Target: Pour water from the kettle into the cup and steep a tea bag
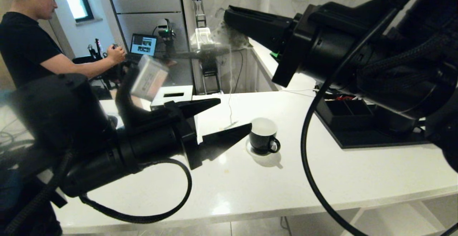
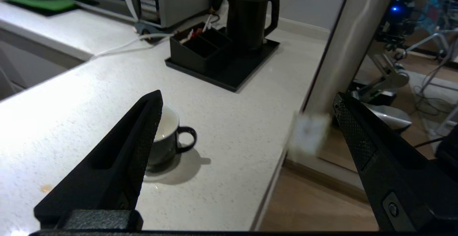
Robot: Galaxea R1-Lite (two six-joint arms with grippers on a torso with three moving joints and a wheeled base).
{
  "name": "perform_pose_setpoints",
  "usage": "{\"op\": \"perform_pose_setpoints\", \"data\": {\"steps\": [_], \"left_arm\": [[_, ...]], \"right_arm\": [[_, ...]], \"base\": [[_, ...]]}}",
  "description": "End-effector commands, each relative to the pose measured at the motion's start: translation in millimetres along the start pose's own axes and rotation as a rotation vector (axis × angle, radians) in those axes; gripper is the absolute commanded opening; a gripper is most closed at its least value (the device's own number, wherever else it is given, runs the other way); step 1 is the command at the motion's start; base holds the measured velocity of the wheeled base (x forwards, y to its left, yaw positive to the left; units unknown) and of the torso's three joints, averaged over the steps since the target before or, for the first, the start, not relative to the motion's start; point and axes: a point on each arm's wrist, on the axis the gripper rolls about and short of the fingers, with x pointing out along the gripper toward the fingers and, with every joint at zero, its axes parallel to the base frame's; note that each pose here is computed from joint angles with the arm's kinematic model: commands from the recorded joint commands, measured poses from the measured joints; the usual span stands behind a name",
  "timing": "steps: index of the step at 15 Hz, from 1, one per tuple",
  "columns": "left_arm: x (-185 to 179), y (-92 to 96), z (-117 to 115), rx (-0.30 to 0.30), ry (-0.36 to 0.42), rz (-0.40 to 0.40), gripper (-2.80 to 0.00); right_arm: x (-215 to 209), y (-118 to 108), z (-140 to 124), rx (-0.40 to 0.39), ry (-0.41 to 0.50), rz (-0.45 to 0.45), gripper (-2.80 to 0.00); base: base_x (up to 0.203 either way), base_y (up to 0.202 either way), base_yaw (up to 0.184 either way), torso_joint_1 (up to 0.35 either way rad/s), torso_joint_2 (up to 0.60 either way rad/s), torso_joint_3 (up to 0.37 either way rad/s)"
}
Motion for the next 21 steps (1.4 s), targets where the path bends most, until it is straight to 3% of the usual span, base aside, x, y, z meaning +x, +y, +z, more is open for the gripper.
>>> {"op": "perform_pose_setpoints", "data": {"steps": [1, 12, 21], "left_arm": [[4.0, -0.4, -2.7, 0.021, -0.002, -0.011, 0.00], [6.3, -13.7, -8.4, 0.047, 0.013, -0.061, 0.00], [7.9, -13.4, -10.1, 0.049, 0.019, -0.062, 0.00]], "right_arm": [[-0.1, 0.2, 0.3, -0.002, -0.004, 0.002, -2.80], [0.5, -0.6, 1.3, -0.004, -0.008, 0.001, -2.80], [0.6, -0.6, 0.3, -0.003, -0.005, 0.001, -2.80]], "base": [[0.000, 0.000, 0.000, 0.000, 0.00, 0.000], [0.000, 0.000, 0.000, 0.000, 0.00, 0.000], [0.000, 0.000, 0.000, 0.000, 0.00, 0.000]]}}
